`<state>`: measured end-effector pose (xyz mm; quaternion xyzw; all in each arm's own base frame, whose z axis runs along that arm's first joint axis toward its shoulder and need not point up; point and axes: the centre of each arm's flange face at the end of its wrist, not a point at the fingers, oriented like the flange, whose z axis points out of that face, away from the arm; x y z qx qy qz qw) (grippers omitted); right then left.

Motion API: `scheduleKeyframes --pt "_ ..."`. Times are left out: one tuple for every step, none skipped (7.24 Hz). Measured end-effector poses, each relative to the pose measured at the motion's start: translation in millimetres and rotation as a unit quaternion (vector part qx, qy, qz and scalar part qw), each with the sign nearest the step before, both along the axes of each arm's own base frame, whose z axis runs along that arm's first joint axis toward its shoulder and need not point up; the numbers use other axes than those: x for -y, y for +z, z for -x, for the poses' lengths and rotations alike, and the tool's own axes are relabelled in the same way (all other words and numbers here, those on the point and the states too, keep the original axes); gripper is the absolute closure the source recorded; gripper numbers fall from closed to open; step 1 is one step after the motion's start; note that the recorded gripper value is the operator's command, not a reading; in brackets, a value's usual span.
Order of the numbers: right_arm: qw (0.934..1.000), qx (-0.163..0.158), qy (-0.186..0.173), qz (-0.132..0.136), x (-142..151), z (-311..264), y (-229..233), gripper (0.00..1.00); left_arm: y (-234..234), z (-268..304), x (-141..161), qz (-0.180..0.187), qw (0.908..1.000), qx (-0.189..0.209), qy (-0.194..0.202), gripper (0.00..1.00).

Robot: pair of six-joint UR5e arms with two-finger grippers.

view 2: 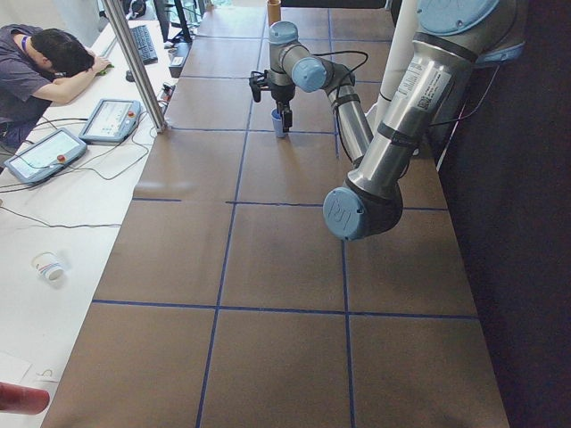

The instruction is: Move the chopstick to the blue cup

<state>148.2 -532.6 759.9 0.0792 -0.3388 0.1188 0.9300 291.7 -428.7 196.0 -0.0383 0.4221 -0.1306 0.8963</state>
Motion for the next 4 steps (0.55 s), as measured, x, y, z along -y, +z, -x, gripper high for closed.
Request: scheduleKeyframes --pt "0.9999 -0.007 0.008 0.004 9.1 -2.4 -0.1 0.0 0.7 0.1 0.0 0.0 1.0 0.0 0.0 0.0" --pt "0.9999 -0.01 0.011 0.007 15.3 -3.9 0.7 0.0 0.8 0.2 0.0 0.0 1.0 0.001 0.0 0.0" --pt "0.9998 -0.01 0.015 0.012 17.6 -4.5 3.8 0.0 0.6 0.5 -0.2 0.0 1.0 0.0 0.0 0.0" --pt "0.9996 -0.009 0.019 0.019 18.2 -4.6 6.7 0.01 0.8 0.9 -0.1 0.0 1.0 0.001 0.0 0.0"
